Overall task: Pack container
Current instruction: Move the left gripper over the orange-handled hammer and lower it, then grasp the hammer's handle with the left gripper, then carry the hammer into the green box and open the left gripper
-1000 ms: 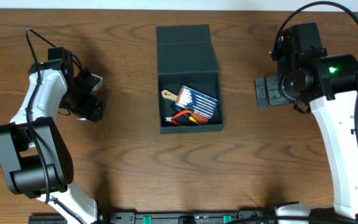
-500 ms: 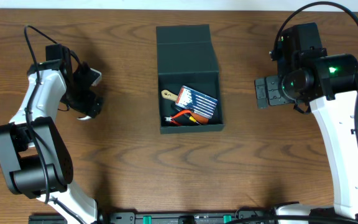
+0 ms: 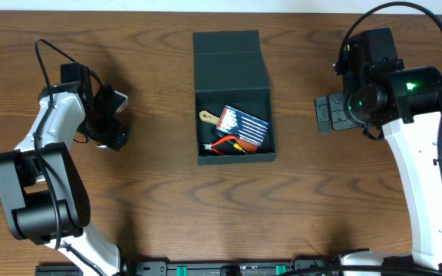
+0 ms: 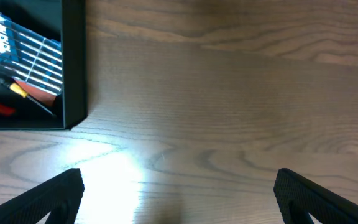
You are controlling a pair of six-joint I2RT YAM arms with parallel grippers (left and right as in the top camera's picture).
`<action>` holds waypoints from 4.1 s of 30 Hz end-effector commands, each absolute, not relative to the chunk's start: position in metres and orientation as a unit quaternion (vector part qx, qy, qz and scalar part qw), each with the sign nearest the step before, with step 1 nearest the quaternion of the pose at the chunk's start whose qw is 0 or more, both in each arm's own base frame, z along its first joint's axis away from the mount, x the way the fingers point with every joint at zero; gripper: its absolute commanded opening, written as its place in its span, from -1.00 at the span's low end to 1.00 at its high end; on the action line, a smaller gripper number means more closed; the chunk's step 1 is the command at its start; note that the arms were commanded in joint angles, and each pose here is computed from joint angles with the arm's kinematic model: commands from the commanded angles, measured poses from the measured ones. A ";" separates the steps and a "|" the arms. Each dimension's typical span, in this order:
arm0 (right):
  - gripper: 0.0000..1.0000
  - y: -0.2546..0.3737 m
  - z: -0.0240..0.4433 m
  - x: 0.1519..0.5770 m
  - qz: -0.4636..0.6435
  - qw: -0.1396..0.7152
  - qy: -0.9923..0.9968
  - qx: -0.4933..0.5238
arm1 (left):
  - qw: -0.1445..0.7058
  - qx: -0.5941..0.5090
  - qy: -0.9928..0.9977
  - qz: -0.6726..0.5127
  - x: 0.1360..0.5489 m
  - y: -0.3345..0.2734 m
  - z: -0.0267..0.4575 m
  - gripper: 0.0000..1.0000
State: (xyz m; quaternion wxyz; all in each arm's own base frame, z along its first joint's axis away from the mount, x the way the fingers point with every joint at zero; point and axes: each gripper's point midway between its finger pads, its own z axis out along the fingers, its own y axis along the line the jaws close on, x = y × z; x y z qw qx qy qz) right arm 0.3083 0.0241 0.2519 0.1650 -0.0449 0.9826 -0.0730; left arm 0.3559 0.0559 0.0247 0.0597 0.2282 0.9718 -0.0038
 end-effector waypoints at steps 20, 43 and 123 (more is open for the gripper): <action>0.98 0.018 0.252 0.307 -0.083 0.163 0.983 -0.028 | 0.027 0.219 0.975 -0.026 0.349 0.054 -0.007 0.97; 0.98 0.017 0.251 0.304 -0.084 0.156 0.984 -0.029 | 0.007 0.194 0.980 -0.034 0.340 0.063 -0.026 1.00; 0.99 0.019 0.253 0.312 -0.081 0.174 0.981 -0.025 | 0.173 0.247 0.953 -0.037 0.341 -0.046 0.148 -0.89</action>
